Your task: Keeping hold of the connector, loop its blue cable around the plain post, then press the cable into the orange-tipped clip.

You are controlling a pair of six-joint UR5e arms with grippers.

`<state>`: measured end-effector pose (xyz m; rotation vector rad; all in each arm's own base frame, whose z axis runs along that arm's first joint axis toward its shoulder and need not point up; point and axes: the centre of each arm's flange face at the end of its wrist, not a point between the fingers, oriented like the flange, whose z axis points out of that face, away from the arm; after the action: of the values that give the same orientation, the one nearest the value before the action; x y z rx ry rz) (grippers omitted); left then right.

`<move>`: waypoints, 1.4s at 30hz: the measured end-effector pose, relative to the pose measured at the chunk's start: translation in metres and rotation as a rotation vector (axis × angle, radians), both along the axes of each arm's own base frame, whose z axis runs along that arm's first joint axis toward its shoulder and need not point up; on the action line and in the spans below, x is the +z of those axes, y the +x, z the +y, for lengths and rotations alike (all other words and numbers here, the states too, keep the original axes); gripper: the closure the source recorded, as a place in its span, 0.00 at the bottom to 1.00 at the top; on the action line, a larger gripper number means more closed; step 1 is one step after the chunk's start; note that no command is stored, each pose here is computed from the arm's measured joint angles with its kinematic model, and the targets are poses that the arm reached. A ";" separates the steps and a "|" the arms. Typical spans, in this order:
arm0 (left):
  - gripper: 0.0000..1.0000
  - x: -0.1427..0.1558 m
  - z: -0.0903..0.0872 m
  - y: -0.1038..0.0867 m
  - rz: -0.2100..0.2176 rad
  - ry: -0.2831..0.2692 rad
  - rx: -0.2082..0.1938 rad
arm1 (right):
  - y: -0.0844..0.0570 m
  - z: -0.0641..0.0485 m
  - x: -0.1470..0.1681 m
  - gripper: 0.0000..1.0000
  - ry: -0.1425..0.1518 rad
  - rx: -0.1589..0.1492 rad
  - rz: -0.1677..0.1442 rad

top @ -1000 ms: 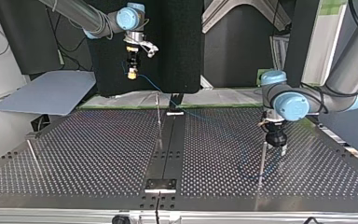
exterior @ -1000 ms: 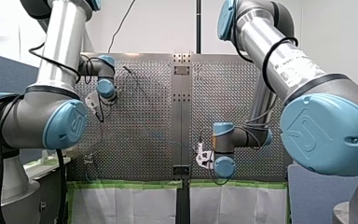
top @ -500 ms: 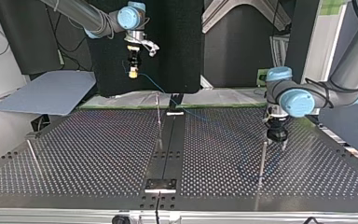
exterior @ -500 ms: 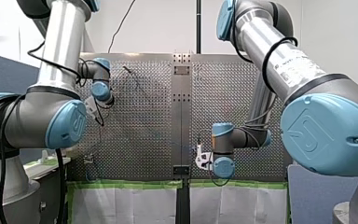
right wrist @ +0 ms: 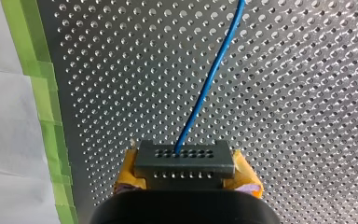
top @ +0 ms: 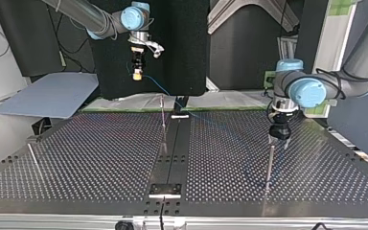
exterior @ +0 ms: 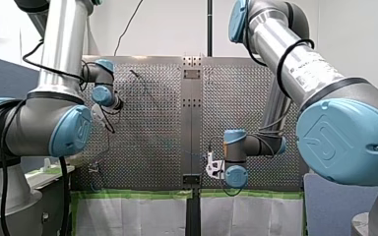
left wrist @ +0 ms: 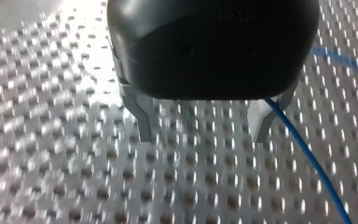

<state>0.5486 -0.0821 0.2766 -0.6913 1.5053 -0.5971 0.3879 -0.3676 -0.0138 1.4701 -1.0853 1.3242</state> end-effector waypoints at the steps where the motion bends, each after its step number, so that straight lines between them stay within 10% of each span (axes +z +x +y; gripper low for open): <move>1: 0.00 0.002 -0.003 -0.004 -0.011 -0.011 -0.011 | 0.000 0.000 0.000 1.00 0.000 0.000 0.000; 21: 0.00 0.023 -0.027 -0.065 0.023 0.070 -0.045 | 0.000 0.000 0.000 1.00 -0.001 0.000 -0.009; 29: 0.00 0.043 -0.020 -0.089 0.035 0.133 0.016 | 0.001 0.000 0.001 1.00 -0.001 0.001 -0.015; 42: 0.00 0.146 -0.019 -0.107 -0.067 0.273 0.099 | 0.000 0.000 0.000 1.00 0.004 0.000 -0.022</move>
<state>0.4418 -0.1011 0.4221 -0.5259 1.4471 -0.3285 0.3881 -0.3678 -0.0135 1.4618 -1.1032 1.3419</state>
